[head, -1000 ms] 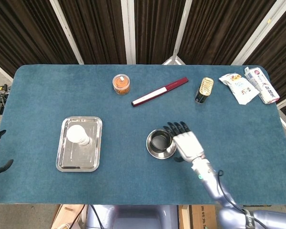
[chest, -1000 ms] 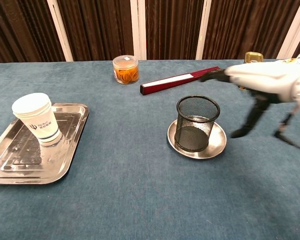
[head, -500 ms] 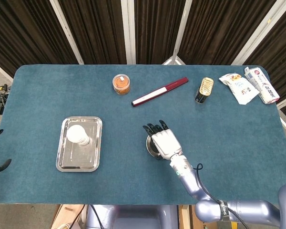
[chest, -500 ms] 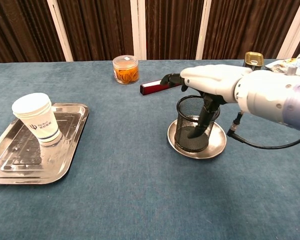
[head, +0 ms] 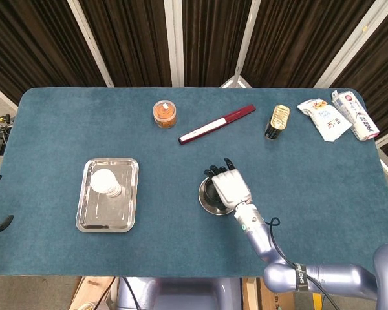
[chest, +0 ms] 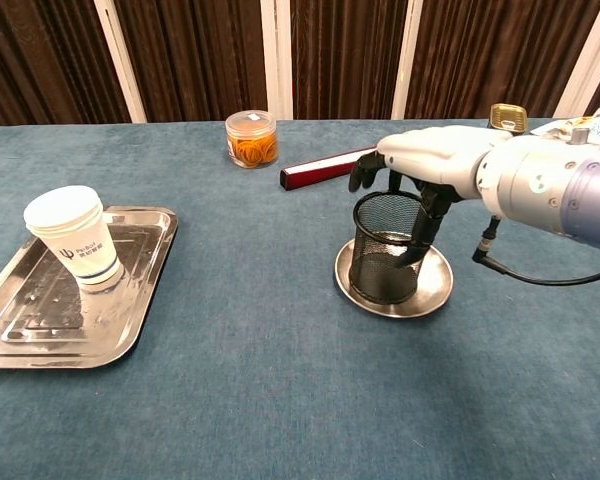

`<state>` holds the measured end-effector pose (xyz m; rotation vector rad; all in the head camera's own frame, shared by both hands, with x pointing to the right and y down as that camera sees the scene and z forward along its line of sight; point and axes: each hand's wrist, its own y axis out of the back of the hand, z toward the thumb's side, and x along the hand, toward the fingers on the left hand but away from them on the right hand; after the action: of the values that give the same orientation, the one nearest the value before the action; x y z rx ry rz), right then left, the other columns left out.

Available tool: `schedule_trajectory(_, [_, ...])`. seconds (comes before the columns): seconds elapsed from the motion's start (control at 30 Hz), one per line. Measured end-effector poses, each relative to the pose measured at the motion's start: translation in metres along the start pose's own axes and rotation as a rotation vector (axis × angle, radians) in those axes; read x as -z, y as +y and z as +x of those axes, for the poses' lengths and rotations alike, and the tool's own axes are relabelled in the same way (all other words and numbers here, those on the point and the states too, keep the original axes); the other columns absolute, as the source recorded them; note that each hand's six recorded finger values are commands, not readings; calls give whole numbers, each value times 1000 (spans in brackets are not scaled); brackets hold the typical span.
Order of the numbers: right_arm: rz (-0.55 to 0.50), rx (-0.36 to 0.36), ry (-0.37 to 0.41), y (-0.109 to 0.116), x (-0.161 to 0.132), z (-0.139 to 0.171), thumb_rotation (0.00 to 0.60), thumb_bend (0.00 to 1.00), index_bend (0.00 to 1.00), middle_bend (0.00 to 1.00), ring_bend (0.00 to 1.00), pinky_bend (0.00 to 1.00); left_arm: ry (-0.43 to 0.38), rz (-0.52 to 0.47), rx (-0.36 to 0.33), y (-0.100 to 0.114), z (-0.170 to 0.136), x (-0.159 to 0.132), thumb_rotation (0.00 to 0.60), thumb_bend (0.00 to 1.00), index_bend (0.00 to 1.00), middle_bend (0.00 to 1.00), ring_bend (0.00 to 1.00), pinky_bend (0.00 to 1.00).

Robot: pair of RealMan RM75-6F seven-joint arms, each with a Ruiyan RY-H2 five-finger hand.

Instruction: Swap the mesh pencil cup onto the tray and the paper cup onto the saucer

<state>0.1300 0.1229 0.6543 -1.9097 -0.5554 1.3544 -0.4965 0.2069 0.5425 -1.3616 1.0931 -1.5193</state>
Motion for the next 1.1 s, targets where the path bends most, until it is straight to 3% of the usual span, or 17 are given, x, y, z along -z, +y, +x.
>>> schedule_trajectory(0.3, [19, 26, 2, 1, 0, -3, 600, 352, 456, 443, 524, 281, 6, 1, -4, 1, 0, 1, 600, 254, 178, 0, 0, 99])
schedule_trajectory(0.47, [9, 67, 18, 8, -1, -6, 600, 358, 465, 450, 531, 289, 10, 0, -2, 1, 0, 2, 600, 254, 179, 0, 0, 99])
schedule_trajectory(0.7, [-8, 146, 56, 47, -15, -16, 600, 360, 465, 450, 531, 289, 20, 2, -8, 2, 0, 4, 600, 254, 179, 0, 0, 101])
schedule_trajectory(0.9, [-35, 132, 80, 61, -32, -37, 600, 359, 465, 450, 531, 275, 39, 6, -10, 2, 2, 9, 600, 254, 179, 0, 0, 101])
schedule_trajectory(1.1, [-51, 116, 81, 56, -43, -66, 600, 359, 465, 450, 531, 254, 36, 0, 3, 1, 3, 9, 600, 254, 178, 0, 0, 101])
